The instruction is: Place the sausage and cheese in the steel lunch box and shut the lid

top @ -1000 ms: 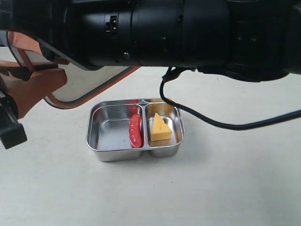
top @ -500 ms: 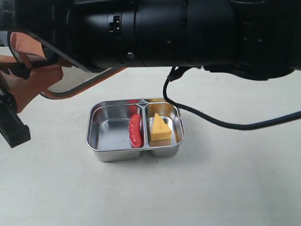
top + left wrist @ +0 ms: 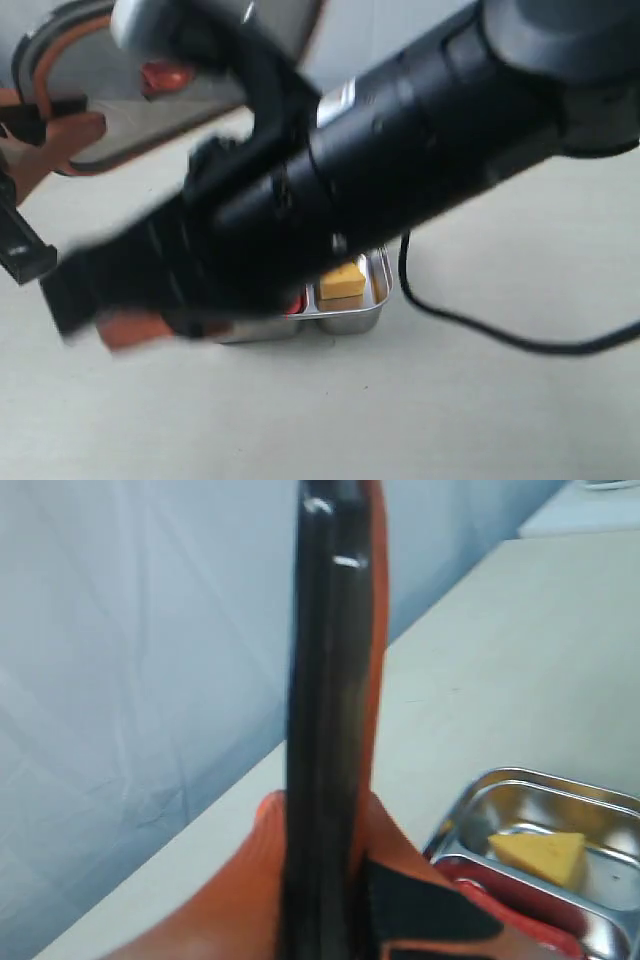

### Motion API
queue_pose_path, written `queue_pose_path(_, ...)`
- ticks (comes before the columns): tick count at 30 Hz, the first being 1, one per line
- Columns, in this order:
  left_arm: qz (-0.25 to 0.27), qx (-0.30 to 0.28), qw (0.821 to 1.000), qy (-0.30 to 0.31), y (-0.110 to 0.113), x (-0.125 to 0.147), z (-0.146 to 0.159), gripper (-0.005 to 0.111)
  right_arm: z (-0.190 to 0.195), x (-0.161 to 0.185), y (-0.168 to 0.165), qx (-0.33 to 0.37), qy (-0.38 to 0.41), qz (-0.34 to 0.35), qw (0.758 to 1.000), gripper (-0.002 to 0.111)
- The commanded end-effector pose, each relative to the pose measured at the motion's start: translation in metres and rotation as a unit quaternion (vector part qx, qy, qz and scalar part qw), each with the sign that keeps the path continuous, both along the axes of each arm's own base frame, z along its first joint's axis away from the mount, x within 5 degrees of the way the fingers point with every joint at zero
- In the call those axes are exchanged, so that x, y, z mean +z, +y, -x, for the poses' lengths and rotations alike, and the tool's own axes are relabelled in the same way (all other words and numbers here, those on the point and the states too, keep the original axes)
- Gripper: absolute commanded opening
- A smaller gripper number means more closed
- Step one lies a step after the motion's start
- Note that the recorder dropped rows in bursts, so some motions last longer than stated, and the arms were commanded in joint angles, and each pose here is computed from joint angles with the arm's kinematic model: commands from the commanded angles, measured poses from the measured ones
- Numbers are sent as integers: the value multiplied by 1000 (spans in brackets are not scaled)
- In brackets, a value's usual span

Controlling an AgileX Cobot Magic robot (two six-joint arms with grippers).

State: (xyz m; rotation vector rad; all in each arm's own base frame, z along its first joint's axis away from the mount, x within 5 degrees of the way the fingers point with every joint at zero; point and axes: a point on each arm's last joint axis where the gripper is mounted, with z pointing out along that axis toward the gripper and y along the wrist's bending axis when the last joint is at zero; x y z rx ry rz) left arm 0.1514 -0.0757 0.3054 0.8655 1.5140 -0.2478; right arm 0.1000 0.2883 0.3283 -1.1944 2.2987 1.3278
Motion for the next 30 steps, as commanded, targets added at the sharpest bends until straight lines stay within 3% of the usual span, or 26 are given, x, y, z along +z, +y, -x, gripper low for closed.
queue_pose_path(1,5,42,999,-7,6,4,-5,0,11,-18,-17,71,7,123,990,-1)
queue_pose_path(5,-10,49,999,-10,7,3,-6,0,4,-17,-36,56,-69,189,978,-1)
queue_pose_path(7,-47,54,997,-22,8,3,-7,0,-4,-11,-52,17,-137,228,964,-1)
queue_pose_path(9,-121,14,991,-52,-2,3,-6,0,-17,-3,-69,-52,-203,267,941,-1)
queue_pose_path(11,-255,-47,958,-122,-16,-1,-3,0,-30,5,-82,-106,-273,297,909,-1)
queue_pose_path(16,-337,-87,916,-197,-28,-2,5,0,-43,1,-88,-139,-340,323,872,-1)
queue_pose_path(18,-384,-97,891,-223,-27,-7,5,0,-46,-8,-93,-148,-353,344,857,-1)
queue_pose_path(24,-447,-61,857,-248,-17,-29,3,0,-52,-29,-101,-184,-381,367,828,-1)
queue_pose_path(30,-453,-64,857,-239,-15,-37,4,0,-52,-40,-96,-188,-389,325,842,-1)
